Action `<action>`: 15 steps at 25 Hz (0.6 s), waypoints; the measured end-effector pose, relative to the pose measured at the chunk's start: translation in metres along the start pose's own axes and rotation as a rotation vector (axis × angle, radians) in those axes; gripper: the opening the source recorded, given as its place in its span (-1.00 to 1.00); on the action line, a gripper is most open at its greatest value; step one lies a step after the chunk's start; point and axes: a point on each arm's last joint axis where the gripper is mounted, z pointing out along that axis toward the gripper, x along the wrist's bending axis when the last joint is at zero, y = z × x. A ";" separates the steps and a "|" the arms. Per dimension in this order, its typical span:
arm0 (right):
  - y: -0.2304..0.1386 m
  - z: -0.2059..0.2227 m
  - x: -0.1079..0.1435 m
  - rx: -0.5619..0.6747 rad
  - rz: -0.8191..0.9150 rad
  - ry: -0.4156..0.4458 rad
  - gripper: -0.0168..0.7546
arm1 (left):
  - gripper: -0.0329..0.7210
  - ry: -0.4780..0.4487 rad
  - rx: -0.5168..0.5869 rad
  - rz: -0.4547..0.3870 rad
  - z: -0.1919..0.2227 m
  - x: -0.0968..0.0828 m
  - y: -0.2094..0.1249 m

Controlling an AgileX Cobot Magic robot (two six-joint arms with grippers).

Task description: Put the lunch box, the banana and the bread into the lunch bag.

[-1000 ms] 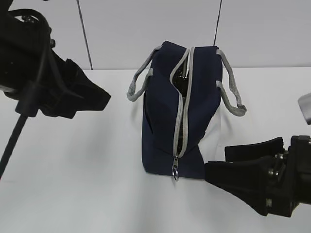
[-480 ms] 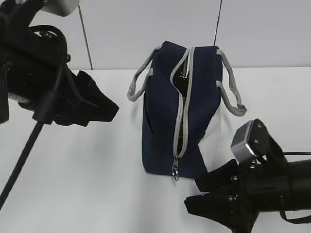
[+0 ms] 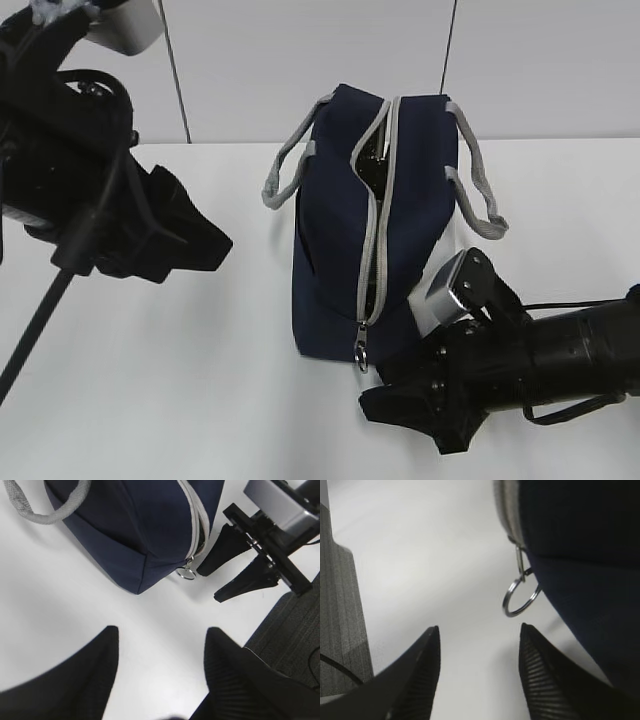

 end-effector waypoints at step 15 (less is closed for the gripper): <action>0.007 0.010 -0.016 -0.013 -0.025 -0.007 -0.17 | 0.04 0.001 0.007 0.003 0.000 0.000 -0.001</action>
